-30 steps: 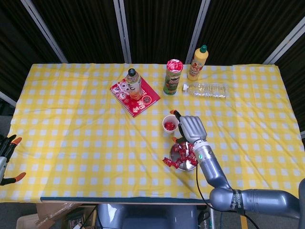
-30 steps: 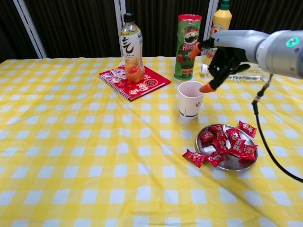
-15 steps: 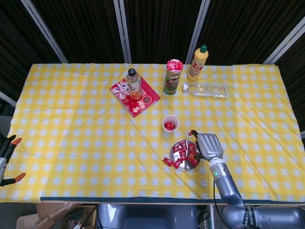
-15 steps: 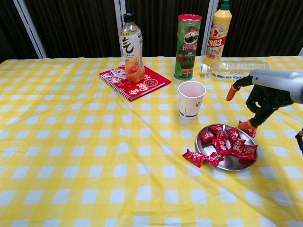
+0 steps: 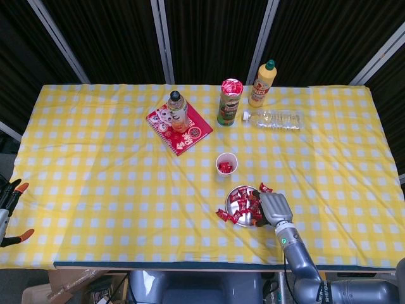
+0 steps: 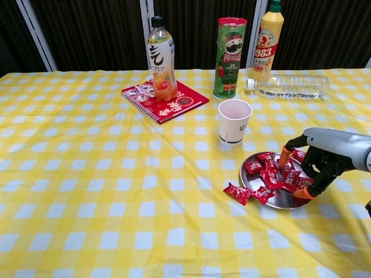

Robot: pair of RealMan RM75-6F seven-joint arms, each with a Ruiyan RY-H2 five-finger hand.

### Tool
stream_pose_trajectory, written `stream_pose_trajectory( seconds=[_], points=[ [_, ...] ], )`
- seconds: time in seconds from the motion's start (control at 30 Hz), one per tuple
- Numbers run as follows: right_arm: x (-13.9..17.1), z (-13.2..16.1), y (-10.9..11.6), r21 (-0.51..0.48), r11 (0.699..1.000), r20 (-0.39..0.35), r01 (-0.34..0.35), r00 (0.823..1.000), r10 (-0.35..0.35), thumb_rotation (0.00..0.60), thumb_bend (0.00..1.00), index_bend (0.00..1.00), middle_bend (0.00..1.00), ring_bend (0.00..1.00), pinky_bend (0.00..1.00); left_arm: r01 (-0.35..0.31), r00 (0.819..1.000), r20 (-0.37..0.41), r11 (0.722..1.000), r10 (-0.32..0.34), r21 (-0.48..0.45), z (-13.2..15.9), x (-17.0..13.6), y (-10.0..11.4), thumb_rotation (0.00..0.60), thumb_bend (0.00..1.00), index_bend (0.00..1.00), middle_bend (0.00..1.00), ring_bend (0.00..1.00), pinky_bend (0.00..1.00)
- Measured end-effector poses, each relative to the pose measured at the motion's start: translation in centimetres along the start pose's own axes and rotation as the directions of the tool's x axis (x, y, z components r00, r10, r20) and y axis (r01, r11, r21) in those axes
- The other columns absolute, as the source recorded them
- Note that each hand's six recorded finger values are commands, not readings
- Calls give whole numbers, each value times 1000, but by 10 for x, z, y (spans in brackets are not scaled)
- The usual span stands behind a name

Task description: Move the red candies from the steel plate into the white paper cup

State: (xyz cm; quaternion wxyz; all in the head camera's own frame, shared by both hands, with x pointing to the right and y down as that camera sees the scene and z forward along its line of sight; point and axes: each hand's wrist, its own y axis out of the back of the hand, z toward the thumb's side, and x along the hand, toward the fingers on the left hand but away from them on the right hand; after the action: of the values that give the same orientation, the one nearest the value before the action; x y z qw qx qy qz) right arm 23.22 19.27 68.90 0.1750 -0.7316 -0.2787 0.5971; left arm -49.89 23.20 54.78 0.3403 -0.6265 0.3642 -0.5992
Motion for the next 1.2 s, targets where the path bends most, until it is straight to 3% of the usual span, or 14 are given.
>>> stream_pose_trajectory(
  seconds=[0.3, 0.5, 0.77, 1.2],
  points=[
    [-5, -6, -6, 10, 1000, 24, -9, 1000, 9, 600, 273, 353, 824, 854, 972, 3, 1000, -3, 1000, -3, -1, -1, 0, 0, 600, 11, 0, 0, 0, 0],
    [-11, -16, -9, 10, 1000, 53, -18, 998, 18, 600, 279, 456, 824, 855, 972, 5, 1000, -3, 1000, -5, -2, -1, 1, 0, 600, 11, 0, 0, 0, 0],
    [-13, -23, -14, 1, 1000, 65, -31, 997, 31, 600, 483, 637, 823, 854, 972, 4, 1000, -3, 1000, -4, -6, -2, 0, 0, 600, 11, 0, 0, 0, 0],
    [-11, -7, -8, -17, 1000, 19, -2, 1000, 2, 600, 550, 653, 824, 855, 972, -1, 1000, -1, 1000, 1, -8, -1, 0, 1, 600, 11, 0, 0, 0, 0]
  ],
)
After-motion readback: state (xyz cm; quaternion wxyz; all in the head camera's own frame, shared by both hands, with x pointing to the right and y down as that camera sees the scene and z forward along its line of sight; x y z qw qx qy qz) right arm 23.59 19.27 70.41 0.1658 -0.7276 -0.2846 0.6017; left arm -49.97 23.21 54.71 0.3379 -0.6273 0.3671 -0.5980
